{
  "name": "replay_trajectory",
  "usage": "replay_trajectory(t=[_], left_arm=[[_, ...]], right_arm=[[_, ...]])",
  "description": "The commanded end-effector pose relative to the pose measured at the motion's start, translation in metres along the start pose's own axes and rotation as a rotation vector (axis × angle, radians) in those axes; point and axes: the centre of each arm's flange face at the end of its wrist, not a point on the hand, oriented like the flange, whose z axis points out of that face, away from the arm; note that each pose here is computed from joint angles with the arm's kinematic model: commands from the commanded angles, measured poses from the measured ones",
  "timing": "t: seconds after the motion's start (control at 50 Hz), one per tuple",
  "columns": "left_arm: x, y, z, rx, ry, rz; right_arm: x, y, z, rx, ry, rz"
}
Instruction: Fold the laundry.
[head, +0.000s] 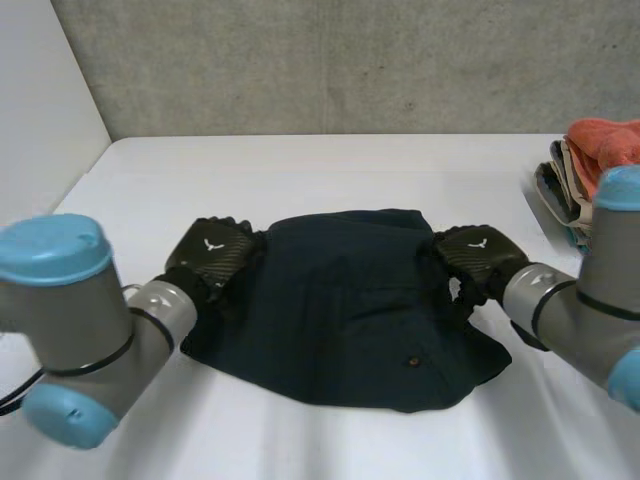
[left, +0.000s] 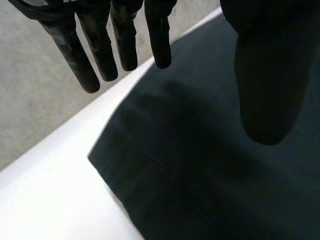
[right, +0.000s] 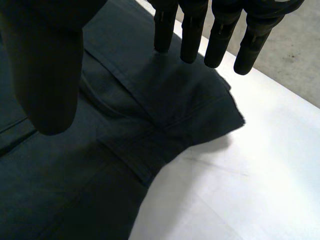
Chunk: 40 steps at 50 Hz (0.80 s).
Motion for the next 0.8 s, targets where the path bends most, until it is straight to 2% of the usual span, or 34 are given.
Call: replay_trajectory(t=[0.02, 0.16, 0.3, 0.4, 0.5, 0.52, 0.6, 0.7, 0.8], left_arm=[[-0.003, 0.024, 0.043, -0.049, 0.015, 0.034], [-0.004, 0.036, 0.066, -0.071, 0.025, 0.121], [-0.003, 0.031, 0.074, -0.044, 0.019, 0.13], [-0.004, 0.015, 0.067, -0.018, 0.002, 0.136], [-0.022, -0.044, 0.039, 0.118, -0.068, 0.144], [-0.024, -0.053, 0.034, 0.142, -0.077, 0.142], [-0.036, -0.103, 0.006, 0.275, -0.118, 0.115], [-0.044, -0.143, -0.03, 0.366, -0.129, 0.041], [-0.045, -0.151, -0.049, 0.338, -0.116, 0.024]], right_arm=[[-0.014, 0.015, 0.03, 0.015, -0.029, -0.02], [-0.027, 0.022, 0.053, 0.032, -0.051, -0.039], [-0.024, 0.029, 0.072, 0.063, -0.014, -0.05], [-0.014, 0.012, 0.07, 0.133, 0.048, -0.064], [0.003, -0.042, 0.043, 0.277, 0.123, -0.092], [0.007, -0.068, 0.027, 0.347, 0.145, -0.111], [0.017, -0.11, -0.009, 0.444, 0.188, -0.129], [0.021, -0.136, -0.04, 0.446, 0.187, -0.132], [0.021, -0.138, -0.06, 0.358, 0.168, -0.168]])
